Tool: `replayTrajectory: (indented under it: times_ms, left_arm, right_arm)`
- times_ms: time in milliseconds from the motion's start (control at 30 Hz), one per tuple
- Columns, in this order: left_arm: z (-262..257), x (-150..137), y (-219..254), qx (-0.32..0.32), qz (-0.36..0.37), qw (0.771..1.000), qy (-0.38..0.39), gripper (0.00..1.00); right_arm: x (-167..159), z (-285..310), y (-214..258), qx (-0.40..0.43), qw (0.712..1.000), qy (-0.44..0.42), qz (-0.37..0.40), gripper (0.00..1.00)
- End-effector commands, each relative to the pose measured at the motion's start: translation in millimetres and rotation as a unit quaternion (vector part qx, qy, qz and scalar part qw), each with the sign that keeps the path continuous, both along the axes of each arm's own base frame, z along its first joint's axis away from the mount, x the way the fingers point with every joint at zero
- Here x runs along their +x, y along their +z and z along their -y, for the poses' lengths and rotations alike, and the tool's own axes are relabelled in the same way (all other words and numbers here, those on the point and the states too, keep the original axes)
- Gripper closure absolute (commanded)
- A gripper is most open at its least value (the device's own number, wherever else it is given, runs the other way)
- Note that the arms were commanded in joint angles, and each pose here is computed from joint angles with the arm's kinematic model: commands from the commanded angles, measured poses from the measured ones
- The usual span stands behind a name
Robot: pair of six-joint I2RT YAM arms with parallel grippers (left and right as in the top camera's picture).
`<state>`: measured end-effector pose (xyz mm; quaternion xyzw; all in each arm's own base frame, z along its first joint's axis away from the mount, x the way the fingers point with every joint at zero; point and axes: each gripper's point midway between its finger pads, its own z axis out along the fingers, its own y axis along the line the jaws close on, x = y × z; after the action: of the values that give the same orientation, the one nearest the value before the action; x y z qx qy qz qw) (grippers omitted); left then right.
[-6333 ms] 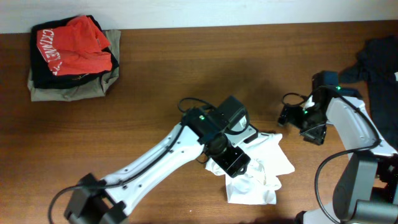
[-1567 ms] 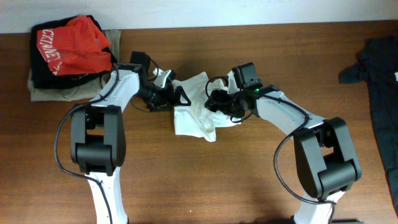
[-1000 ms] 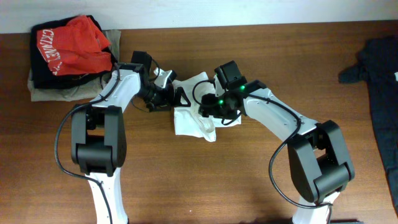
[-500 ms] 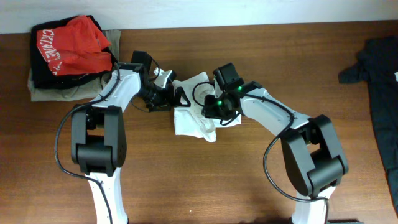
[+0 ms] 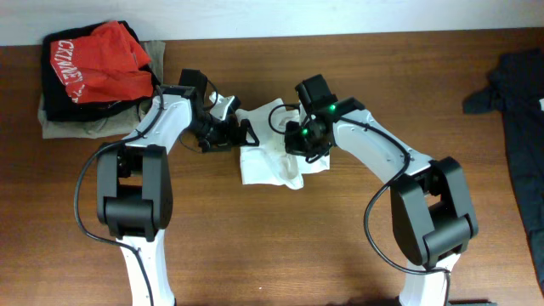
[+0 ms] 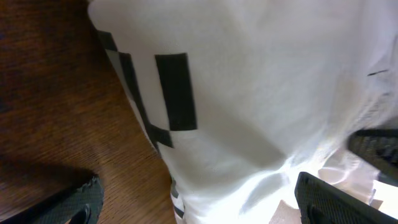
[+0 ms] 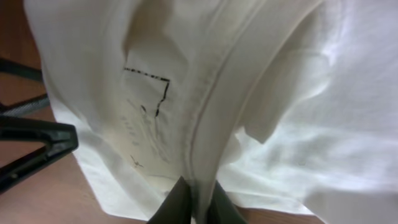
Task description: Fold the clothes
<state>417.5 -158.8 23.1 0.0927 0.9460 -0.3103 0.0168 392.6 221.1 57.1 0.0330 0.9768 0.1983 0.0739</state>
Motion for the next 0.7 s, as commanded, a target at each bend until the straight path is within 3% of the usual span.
replayTrajectory:
  times_ms: [0,100,400,667]
  left_arm:
    - [-25.2,-11.2,-40.7,0.074,-0.027,0.997,-0.003,0.01]
    - [-25.3,-11.3,-40.8,0.075,-0.027,0.997,-0.003,0.01]
    - [-25.3,-11.4,-40.9,0.075,-0.027,0.997,-0.003,0.01]
    - [-31.9,-13.2,-44.0,0.096,-0.03,0.995,-0.003,0.01]
  right_arm:
    - [14.6,6.1,13.6,-0.021,0.999,-0.006,0.024,0.91]
    - [19.6,17.5,24.5,-0.056,0.998,-0.018,0.03,0.96]
    - [35.1,25.9,71.2,-0.09,0.994,-0.005,0.068,0.96]
    - [50.4,65.0,105.3,-0.184,0.976,-0.032,0.109,0.96]
